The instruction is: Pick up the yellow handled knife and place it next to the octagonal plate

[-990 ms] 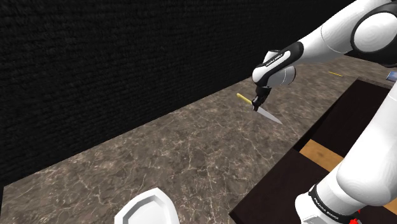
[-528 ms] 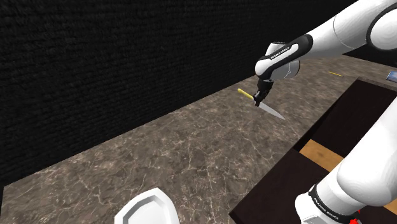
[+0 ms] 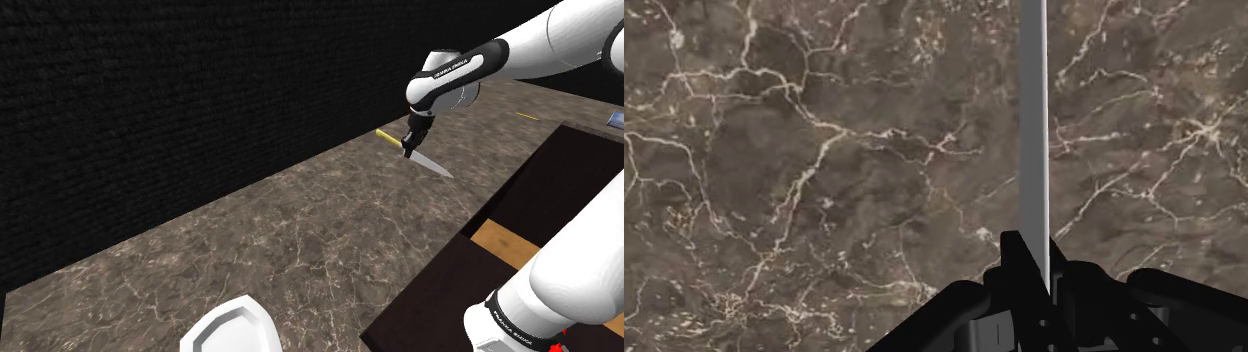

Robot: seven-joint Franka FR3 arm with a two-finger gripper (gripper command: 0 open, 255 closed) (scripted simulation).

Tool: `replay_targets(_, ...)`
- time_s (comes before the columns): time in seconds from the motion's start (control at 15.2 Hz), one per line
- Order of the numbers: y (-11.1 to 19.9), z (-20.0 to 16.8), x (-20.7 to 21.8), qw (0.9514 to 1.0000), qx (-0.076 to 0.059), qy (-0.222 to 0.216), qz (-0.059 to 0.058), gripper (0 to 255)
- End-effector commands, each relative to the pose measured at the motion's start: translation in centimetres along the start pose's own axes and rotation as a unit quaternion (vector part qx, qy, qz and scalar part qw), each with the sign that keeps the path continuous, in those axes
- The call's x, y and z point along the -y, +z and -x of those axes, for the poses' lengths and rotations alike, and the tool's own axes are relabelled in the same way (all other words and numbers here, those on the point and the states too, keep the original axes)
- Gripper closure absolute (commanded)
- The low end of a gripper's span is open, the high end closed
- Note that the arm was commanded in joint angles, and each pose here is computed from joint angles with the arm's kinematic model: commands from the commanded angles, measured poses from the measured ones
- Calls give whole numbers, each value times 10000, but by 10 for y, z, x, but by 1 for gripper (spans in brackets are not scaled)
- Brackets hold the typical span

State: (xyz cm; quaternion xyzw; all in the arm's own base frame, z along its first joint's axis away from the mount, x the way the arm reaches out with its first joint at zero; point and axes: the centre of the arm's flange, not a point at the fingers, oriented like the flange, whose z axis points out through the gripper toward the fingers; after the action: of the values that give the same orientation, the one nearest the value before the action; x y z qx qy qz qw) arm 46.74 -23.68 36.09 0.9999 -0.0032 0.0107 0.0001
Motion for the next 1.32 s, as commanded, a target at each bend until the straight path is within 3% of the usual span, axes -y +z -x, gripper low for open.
replay_targets(0.0,-8,0,0,10000,2,0,0,255)
replay_targets(1.25,-8,-33,249,10000,2,0,0,255)
